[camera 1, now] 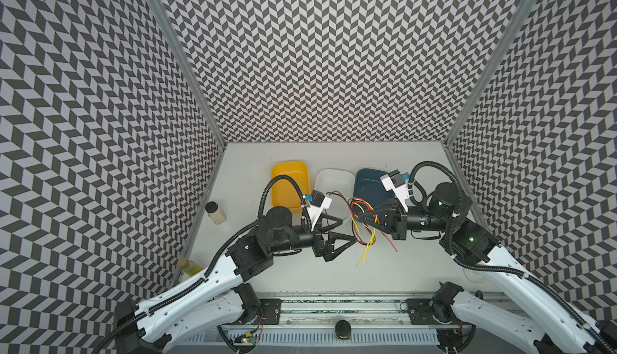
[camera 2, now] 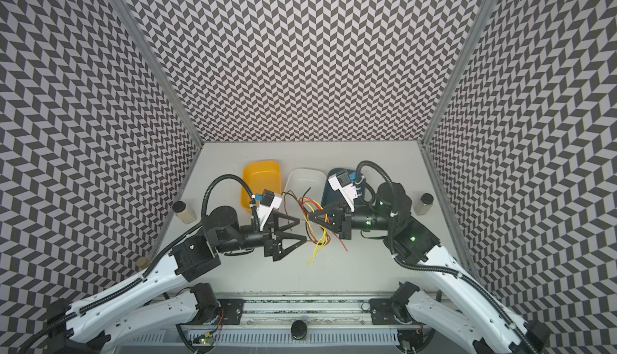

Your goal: Untangle the cables

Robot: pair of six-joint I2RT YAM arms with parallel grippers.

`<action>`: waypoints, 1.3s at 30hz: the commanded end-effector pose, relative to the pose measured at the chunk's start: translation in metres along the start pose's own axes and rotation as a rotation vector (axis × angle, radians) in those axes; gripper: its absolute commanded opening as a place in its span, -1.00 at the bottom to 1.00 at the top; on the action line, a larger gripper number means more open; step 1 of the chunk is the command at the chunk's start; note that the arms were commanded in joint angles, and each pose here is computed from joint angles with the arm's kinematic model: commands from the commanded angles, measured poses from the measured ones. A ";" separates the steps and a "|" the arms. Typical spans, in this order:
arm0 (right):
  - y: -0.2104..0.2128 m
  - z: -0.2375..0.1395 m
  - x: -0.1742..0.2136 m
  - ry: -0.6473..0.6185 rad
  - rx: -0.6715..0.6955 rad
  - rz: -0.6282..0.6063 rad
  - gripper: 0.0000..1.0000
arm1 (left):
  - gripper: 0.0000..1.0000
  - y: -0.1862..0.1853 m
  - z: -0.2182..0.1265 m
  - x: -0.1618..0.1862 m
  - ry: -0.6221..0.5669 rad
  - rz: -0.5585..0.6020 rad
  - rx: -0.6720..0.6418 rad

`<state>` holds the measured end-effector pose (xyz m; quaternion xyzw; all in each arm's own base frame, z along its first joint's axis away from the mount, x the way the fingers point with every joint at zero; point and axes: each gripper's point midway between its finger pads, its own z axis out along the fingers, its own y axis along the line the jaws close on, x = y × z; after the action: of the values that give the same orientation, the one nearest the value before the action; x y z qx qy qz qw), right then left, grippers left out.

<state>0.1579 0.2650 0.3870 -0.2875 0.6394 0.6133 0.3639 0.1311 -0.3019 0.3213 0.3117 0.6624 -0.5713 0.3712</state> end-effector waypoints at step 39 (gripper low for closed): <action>0.029 -0.009 -0.001 -0.017 -0.122 -0.075 -1.00 | -0.11 -0.007 0.023 -0.010 -0.143 -0.030 0.048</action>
<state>0.1402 0.2648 0.3871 -0.3124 0.6148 0.6392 0.3404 0.1373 -0.3254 0.3272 0.2659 0.6356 -0.6059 0.3978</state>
